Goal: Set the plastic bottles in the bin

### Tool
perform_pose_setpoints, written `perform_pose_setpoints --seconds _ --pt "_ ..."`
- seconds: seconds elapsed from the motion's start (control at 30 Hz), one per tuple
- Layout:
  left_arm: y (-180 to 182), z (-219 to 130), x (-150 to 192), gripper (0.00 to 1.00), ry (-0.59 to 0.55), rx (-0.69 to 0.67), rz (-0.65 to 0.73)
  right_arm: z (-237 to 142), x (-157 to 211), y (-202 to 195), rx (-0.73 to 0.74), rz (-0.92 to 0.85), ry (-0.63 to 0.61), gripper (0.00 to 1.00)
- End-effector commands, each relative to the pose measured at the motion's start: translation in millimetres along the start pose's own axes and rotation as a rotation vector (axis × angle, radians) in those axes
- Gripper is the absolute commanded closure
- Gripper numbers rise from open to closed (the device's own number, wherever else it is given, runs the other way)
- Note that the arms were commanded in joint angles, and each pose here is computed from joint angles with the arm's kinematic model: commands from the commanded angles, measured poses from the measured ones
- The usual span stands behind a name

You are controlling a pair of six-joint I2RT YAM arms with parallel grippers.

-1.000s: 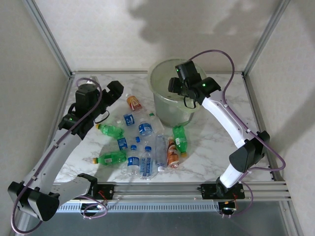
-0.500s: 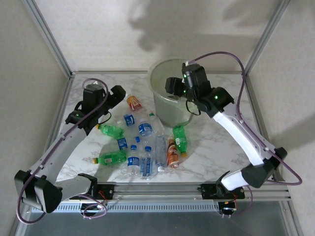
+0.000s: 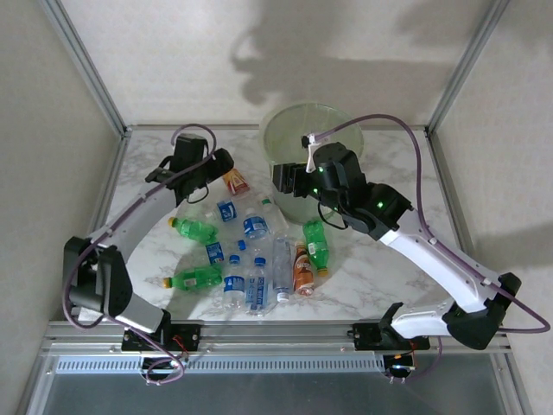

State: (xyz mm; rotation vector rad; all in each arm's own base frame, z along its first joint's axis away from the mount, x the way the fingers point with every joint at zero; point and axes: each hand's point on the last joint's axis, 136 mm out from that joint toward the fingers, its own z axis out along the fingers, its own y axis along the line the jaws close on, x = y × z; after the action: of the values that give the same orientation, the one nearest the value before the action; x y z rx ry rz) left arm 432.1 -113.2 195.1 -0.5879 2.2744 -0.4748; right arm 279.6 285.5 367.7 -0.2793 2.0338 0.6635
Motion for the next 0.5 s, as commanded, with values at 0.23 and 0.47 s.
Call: perform_pose_setpoints --seconds 0.23,0.47 --pt "7.2 56.0 4.6 0.12 0.050 -0.067 0.018 -7.2 0.4 21.8 -0.083 -0.010 -0.021 0.34" --pt "5.5 95.5 13.7 0.13 0.087 -0.108 0.025 -1.3 8.1 26.9 -0.079 -0.018 -0.004 0.31"
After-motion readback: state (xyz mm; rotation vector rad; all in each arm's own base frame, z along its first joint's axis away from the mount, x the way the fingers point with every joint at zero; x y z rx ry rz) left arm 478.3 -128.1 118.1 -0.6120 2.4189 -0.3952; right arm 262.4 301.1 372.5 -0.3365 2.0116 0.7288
